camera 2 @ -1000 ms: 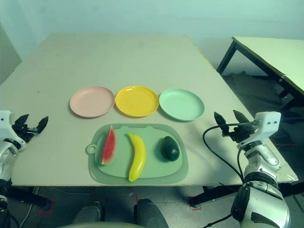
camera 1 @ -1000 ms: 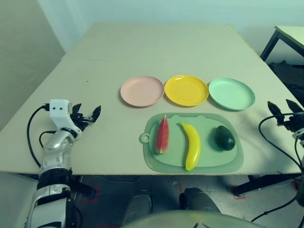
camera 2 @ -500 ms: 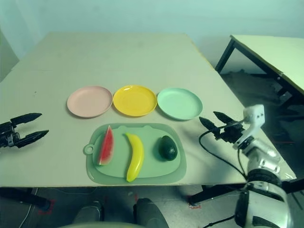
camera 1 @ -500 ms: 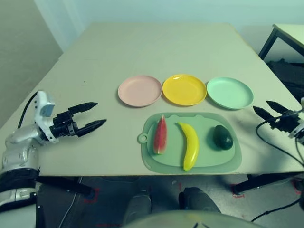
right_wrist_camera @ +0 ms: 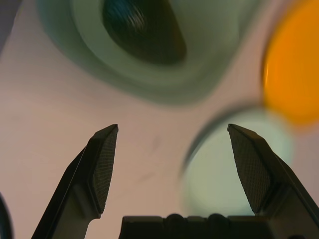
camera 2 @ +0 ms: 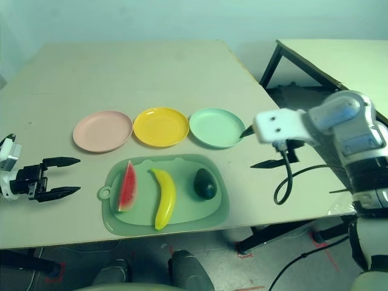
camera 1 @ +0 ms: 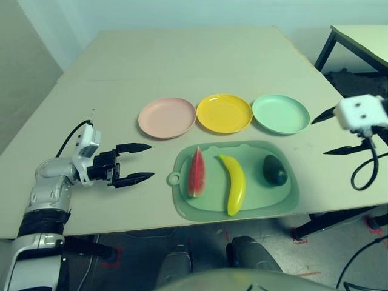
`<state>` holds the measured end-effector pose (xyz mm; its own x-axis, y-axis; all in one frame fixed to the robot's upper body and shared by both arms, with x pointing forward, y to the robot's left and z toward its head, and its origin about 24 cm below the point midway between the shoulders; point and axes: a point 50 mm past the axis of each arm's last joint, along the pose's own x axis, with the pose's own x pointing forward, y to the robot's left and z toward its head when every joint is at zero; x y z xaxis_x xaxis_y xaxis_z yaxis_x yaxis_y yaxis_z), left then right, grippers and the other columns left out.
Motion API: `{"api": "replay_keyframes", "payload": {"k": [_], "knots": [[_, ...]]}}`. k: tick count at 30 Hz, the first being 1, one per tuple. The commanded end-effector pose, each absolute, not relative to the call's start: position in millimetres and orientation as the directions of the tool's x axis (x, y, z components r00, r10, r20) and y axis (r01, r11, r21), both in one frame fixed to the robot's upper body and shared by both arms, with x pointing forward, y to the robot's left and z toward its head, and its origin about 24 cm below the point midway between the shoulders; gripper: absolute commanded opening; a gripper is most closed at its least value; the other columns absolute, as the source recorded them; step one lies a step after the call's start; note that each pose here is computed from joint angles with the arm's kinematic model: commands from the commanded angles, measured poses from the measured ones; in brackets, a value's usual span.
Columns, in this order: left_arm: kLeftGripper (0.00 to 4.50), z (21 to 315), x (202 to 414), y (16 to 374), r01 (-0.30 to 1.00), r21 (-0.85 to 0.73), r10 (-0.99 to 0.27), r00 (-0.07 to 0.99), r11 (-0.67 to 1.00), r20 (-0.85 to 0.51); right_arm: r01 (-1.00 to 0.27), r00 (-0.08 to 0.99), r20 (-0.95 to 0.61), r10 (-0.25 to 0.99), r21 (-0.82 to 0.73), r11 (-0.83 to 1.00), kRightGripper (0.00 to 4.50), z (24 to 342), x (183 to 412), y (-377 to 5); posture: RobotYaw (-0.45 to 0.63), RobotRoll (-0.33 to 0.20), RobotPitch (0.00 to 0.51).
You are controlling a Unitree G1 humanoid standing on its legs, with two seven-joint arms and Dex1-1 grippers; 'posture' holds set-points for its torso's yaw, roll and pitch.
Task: Place the fruits into color-matched plates.
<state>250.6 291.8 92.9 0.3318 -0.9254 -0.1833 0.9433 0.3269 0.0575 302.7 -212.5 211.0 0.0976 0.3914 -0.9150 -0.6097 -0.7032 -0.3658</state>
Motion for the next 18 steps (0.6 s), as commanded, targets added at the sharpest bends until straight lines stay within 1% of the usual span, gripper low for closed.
{"api": "replay_keyframes", "payload": {"k": [1,9,14,18], "knots": [[4.50,89,250,291,0.947,0.050,-0.925,0.320,0.317,-0.206,-0.507,0.024,-0.935,0.353,-0.316,-0.802,4.43,198,301,-200,-0.13,0.000,0.040],[4.50,89,250,294,0.947,0.063,-0.921,0.321,0.315,-0.220,-0.427,-0.059,-0.957,0.284,-0.232,-0.874,4.43,179,295,-198,-0.12,0.000,0.031],[4.50,88,249,296,0.943,0.076,-0.916,0.333,0.324,-0.225,-0.420,-0.111,-0.951,0.288,-0.218,-0.881,4.43,169,289,-195,-0.11,0.000,0.030],[4.50,86,248,297,0.940,0.073,-0.915,0.340,0.332,-0.216,-0.401,-0.129,-0.953,0.275,-0.203,-0.893,4.43,160,288,-193,-0.10,0.000,0.024]]}}
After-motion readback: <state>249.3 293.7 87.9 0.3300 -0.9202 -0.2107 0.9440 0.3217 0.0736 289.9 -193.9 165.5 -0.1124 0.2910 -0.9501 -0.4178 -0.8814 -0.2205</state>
